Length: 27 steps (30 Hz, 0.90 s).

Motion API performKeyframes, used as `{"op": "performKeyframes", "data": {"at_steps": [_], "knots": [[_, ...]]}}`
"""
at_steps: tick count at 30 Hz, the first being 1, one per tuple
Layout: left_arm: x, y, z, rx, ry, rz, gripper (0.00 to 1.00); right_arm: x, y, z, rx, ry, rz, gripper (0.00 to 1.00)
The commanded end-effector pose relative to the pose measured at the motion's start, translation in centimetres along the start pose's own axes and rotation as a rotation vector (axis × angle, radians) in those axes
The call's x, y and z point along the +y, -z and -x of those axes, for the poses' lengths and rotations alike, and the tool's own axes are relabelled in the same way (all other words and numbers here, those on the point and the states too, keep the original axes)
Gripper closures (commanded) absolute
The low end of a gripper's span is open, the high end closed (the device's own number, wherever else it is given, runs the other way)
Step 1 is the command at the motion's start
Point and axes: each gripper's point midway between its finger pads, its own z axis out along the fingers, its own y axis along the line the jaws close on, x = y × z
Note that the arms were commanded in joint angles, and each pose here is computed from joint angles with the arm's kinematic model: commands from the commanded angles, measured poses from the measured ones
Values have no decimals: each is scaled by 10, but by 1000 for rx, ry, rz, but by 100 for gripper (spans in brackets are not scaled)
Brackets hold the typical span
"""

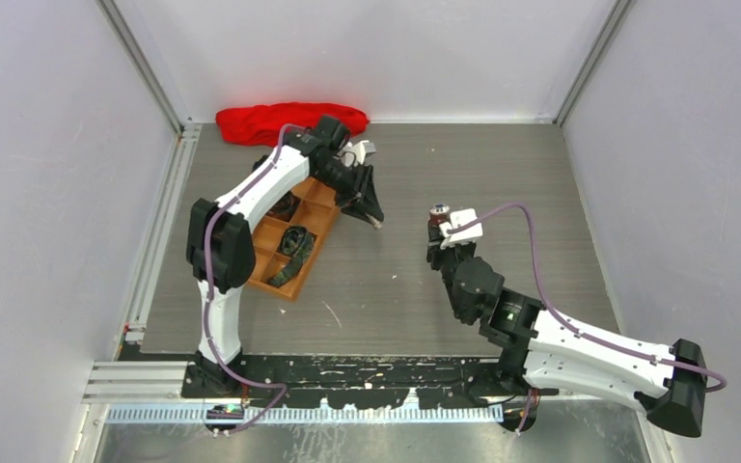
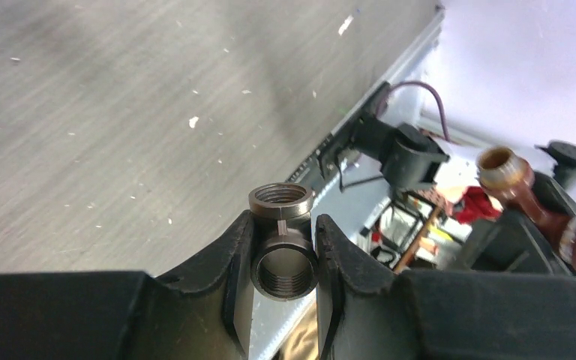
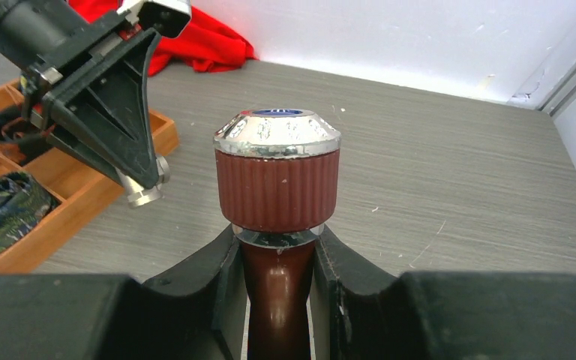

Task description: Install the water faucets

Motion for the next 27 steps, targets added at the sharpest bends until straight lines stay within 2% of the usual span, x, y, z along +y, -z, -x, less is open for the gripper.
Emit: {"op": "performKeyframes", "data": {"at_steps": [1,6,9,12,15,18,24,27], "knots": [[-1,1,16,-137,-65,134,100,-9,3,22,-109,-69,-7,100],[16,-7,5,-196,-168,346,100,13,15,19,-284,72,203,100],[25,7,13,-308,-224,455,100,8,17,21,-309,80,194,100],[19,20,18,-424,-263,451,100,15,16,19,-297,93,222,100],[9,32,18,-509,-253,410,100,47,29,24,-359,136,426,100],[-6,48,15,-539,-185,296,100,75,53,35,-514,243,619,100],[-55,89,4,-562,-107,-165,100,87,70,61,-708,343,681,100],[-72,108,-5,-580,-70,-272,100,92,78,80,-807,352,700,100]]}}
